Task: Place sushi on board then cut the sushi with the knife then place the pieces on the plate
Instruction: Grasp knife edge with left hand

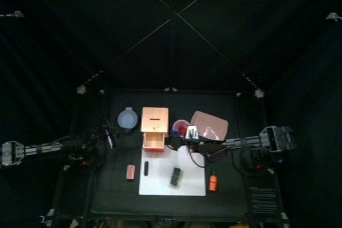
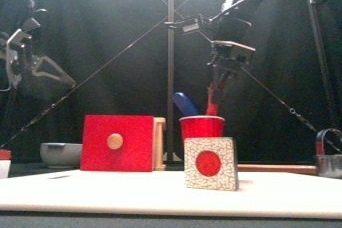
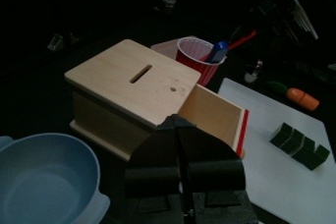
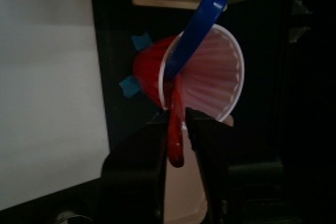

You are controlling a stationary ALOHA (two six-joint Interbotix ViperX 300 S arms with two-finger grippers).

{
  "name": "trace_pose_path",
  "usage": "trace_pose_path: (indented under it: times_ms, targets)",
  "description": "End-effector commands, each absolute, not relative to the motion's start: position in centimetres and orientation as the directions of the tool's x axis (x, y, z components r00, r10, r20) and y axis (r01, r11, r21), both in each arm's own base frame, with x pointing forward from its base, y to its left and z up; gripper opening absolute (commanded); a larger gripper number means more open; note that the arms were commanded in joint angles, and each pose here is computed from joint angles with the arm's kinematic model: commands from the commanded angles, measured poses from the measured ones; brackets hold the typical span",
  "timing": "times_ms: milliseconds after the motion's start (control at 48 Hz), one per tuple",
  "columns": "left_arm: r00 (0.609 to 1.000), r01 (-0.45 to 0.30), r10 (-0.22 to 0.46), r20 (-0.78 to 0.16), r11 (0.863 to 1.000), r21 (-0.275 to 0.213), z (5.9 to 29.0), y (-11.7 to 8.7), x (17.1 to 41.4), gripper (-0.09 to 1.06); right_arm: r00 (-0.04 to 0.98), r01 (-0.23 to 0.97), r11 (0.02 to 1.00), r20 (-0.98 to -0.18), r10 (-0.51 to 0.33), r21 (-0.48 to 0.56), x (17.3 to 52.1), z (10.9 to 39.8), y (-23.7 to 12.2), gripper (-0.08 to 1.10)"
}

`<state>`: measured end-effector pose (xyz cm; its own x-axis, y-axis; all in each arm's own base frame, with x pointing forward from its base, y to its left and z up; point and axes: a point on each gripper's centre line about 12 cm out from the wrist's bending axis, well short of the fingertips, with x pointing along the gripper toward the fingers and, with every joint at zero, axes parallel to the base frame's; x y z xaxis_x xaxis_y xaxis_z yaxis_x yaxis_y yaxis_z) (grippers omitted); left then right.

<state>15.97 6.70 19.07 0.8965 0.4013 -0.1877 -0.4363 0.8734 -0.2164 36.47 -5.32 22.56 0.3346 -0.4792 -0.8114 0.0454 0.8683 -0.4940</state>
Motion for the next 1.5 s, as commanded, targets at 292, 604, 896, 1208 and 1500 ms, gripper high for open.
trace_pose_path:
  times_ms: [292,604,896,1208,1500]
  targets:
    - [0.900,-0.433,0.406,-0.158,0.875,-0.217,20.3,7.0,16.5,0.09,0.484,0.168,0.854,-0.713,-0.507,-0.493,32.1,31.2,-5.1,0.46]
    - [0.927,-0.374,0.365,-0.082,0.914,-0.158,23.2,6.6,17.7,0.10,0.809,0.116,0.884,-0.473,-0.348,-0.453,26.0,35.5,-2.3,0.46]
    - [0.991,-0.113,0.114,-0.072,0.993,0.015,24.9,2.7,23.1,0.52,0.973,-0.057,0.980,-0.232,0.012,-0.191,25.7,31.0,0.7,0.45]
    - [0.997,0.077,-0.075,-0.028,0.994,0.072,23.4,-1.4,29.6,0.97,0.977,0.018,1.000,-0.214,-0.018,-0.001,26.1,26.8,-1.2,0.45]
    - [0.984,0.040,-0.032,-0.172,0.998,0.039,18.4,-1.0,36.7,0.97,0.973,0.014,1.000,-0.230,-0.012,0.008,26.8,26.0,-1.2,0.45]
